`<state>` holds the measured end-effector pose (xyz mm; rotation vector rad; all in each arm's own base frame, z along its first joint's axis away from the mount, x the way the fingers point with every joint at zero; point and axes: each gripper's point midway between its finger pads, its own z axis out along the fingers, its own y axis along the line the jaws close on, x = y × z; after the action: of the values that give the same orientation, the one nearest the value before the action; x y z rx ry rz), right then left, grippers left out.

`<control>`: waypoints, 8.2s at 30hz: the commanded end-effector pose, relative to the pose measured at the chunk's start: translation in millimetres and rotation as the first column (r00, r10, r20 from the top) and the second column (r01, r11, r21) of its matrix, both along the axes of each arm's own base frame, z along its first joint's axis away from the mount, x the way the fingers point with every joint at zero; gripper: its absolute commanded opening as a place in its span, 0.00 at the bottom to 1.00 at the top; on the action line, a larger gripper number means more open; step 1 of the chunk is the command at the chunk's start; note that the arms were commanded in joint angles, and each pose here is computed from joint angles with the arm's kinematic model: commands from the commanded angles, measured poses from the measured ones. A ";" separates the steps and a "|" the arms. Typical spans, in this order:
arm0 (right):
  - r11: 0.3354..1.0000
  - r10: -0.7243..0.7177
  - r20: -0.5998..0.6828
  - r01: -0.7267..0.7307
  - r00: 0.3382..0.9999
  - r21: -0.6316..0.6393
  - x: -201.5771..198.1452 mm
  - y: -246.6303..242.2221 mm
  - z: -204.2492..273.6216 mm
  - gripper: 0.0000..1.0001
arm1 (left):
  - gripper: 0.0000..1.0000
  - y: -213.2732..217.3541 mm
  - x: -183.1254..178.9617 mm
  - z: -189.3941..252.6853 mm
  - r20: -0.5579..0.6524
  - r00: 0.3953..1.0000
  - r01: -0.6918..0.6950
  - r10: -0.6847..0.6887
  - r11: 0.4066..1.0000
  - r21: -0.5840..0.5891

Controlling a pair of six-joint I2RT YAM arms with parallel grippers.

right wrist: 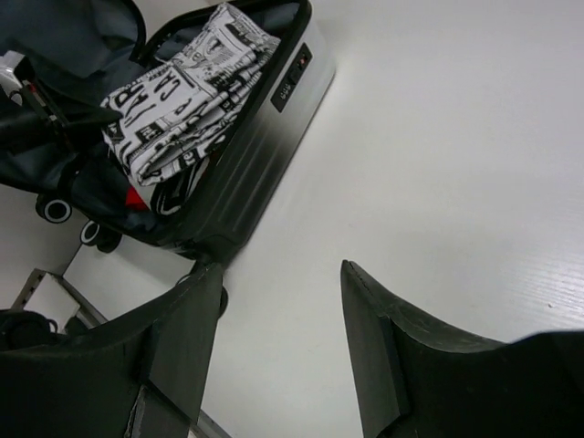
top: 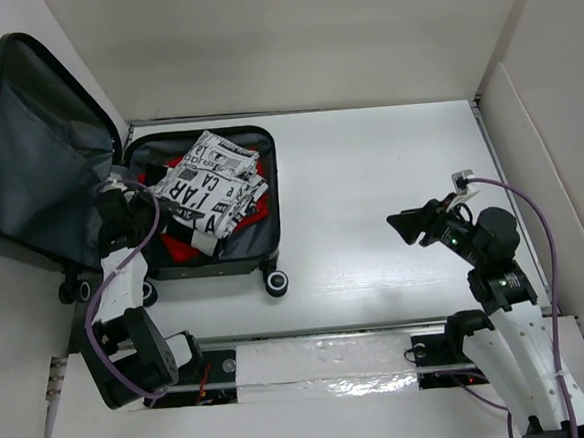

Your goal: Pack the luggage

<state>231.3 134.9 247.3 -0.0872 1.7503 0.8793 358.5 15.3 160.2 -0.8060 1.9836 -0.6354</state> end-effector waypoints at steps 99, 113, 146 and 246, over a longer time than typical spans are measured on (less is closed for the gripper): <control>0.933 0.118 -0.119 -0.151 0.986 -0.327 62.5 109.6 -95.3 0.04 | 0.38 -168.0 -59.0 206.7 0.334 0.769 0.376 -0.544 0.809 0.452; 0.941 0.117 -0.071 -0.134 0.991 -0.310 58.3 105.4 -82.0 0.00 | 0.37 163.2 4.0 125.5 0.146 0.777 -0.616 0.612 0.692 0.378; 0.937 -0.215 -0.023 0.200 0.976 -0.288 72.5 6.1 -38.6 0.16 | 0.26 -177.4 -95.0 -79.0 -0.116 0.979 0.155 -0.167 0.982 -0.106; 0.955 -0.246 0.119 0.261 0.962 -0.144 71.1 -19.4 58.4 0.03 | 0.52 -221.9 -72.4 32.5 0.295 0.896 0.287 -0.332 0.940 0.185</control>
<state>297.1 137.9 354.4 -0.2301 1.6095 0.5931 253.4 -190.0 110.3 -0.2568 2.0871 -0.5962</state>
